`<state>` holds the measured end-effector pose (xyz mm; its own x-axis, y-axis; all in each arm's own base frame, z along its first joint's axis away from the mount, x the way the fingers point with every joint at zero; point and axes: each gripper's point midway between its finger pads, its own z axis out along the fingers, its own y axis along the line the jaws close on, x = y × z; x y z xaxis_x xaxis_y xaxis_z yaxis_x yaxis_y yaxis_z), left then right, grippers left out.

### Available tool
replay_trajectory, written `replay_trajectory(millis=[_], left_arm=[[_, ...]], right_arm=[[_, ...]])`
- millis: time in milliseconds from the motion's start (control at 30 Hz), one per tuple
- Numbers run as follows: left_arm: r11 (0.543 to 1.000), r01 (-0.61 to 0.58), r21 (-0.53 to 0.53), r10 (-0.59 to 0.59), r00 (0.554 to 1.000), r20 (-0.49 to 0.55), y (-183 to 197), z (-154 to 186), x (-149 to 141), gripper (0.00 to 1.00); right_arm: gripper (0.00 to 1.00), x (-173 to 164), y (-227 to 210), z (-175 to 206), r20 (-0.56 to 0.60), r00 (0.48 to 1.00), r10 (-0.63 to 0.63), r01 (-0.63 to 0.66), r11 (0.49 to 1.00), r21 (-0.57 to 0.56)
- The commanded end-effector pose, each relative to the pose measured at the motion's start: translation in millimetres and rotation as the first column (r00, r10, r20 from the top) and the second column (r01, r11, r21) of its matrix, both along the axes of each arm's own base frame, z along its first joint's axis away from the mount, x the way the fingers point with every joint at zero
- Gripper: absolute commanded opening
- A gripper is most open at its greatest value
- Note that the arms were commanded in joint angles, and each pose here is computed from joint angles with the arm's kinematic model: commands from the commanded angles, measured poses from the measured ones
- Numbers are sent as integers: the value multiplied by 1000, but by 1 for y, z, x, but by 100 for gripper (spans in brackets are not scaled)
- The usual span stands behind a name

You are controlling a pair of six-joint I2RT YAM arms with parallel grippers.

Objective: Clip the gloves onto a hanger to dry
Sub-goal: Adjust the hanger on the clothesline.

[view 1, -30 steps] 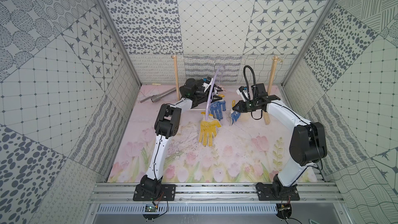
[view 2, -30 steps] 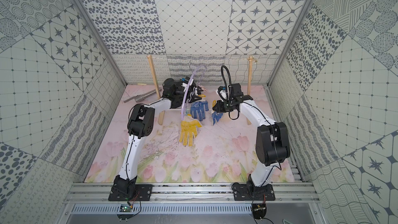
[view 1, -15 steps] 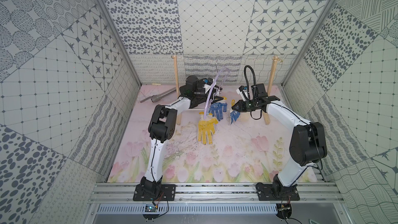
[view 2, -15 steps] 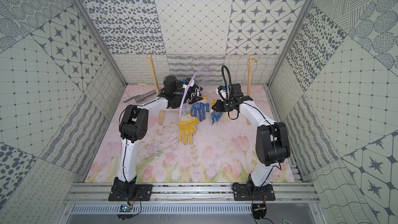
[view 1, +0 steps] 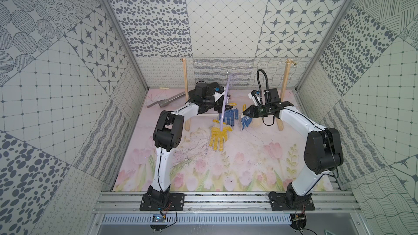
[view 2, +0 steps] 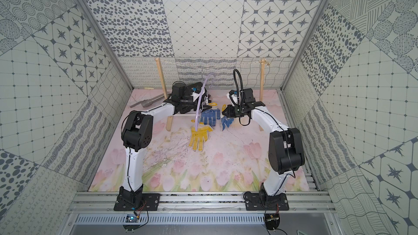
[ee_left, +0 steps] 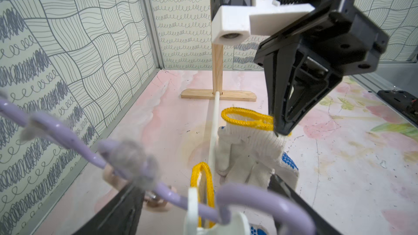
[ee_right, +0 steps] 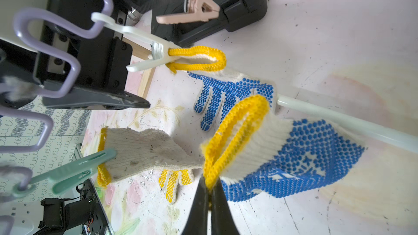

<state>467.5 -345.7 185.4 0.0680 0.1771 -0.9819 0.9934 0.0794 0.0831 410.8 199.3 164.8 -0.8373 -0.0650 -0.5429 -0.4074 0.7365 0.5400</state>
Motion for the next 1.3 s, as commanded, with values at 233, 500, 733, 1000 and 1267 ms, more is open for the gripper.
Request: replay_trajectory(millis=[233,500,733,1000,1267], left_arm=[[992,-35,124,33,999,17,40,-4,-3,91],[977,-91,191,94,996,-5,55,-8,7,81],[962,-188,200,189,982,11,69,-2,30,67],[938,-267,221,264,964,44,74,-5,58,58],[947,-270,176,251,960,121,61,-8,68,63]], right_arm=[[0,19,10,1,26,999,24,-24,1000,11],[0,29,14,1,26,999,34,-34,999,15],[0,31,15,3,28,999,28,-29,999,25],[0,31,22,2,25,999,33,-34,999,36],[0,30,23,2,22,999,28,-29,999,30]])
